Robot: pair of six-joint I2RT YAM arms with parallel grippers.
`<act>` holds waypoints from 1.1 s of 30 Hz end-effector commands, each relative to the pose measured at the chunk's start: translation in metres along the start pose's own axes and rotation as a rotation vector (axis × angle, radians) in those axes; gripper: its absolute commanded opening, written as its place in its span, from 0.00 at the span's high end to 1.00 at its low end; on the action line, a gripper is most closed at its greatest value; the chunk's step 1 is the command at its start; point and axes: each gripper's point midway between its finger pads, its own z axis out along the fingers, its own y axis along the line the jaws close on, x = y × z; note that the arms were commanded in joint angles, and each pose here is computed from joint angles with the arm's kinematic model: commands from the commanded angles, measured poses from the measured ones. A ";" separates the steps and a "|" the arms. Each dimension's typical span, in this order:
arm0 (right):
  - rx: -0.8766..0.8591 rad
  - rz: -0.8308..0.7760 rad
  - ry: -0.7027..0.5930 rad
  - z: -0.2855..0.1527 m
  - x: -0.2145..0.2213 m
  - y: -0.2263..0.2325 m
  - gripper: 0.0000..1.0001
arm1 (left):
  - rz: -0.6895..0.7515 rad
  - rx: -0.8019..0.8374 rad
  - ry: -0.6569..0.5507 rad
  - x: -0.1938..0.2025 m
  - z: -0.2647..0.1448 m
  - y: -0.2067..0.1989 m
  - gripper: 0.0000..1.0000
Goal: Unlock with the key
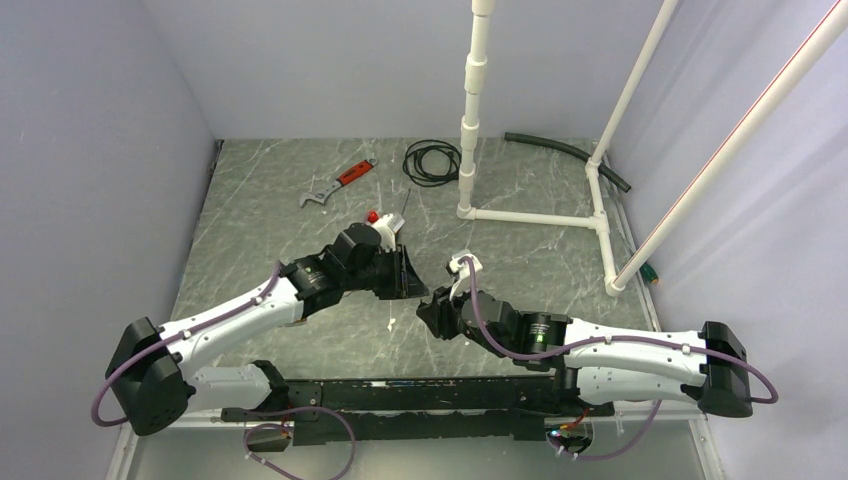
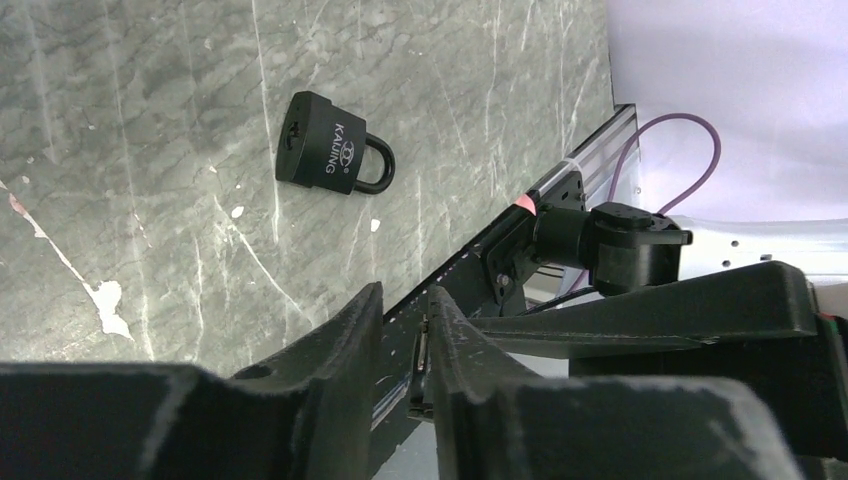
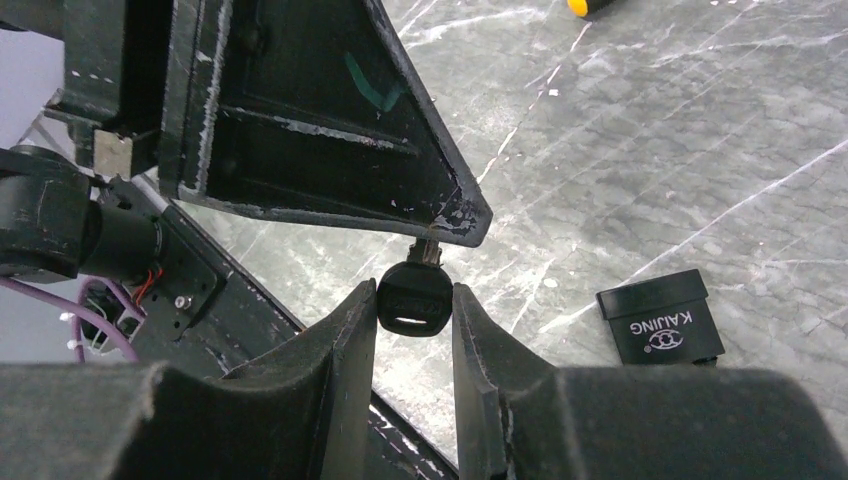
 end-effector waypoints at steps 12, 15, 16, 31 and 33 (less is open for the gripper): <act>-0.011 0.050 -0.072 -0.006 -0.026 0.007 0.03 | -0.034 0.054 -0.066 -0.008 0.001 -0.011 1.00; 0.016 0.081 -0.097 -0.012 -0.030 -0.001 0.00 | -0.031 0.047 -0.108 -0.013 -0.008 -0.010 1.00; 0.014 0.092 -0.118 -0.015 -0.033 -0.002 0.00 | -0.028 0.045 -0.122 -0.015 -0.012 -0.011 1.00; -0.523 0.147 -0.324 -0.082 -0.061 0.049 0.00 | 0.123 0.377 -0.275 -0.025 -0.068 -0.068 1.00; -0.598 0.169 -0.330 -0.088 -0.064 0.057 0.00 | 0.134 0.406 -0.283 -0.026 -0.073 -0.074 1.00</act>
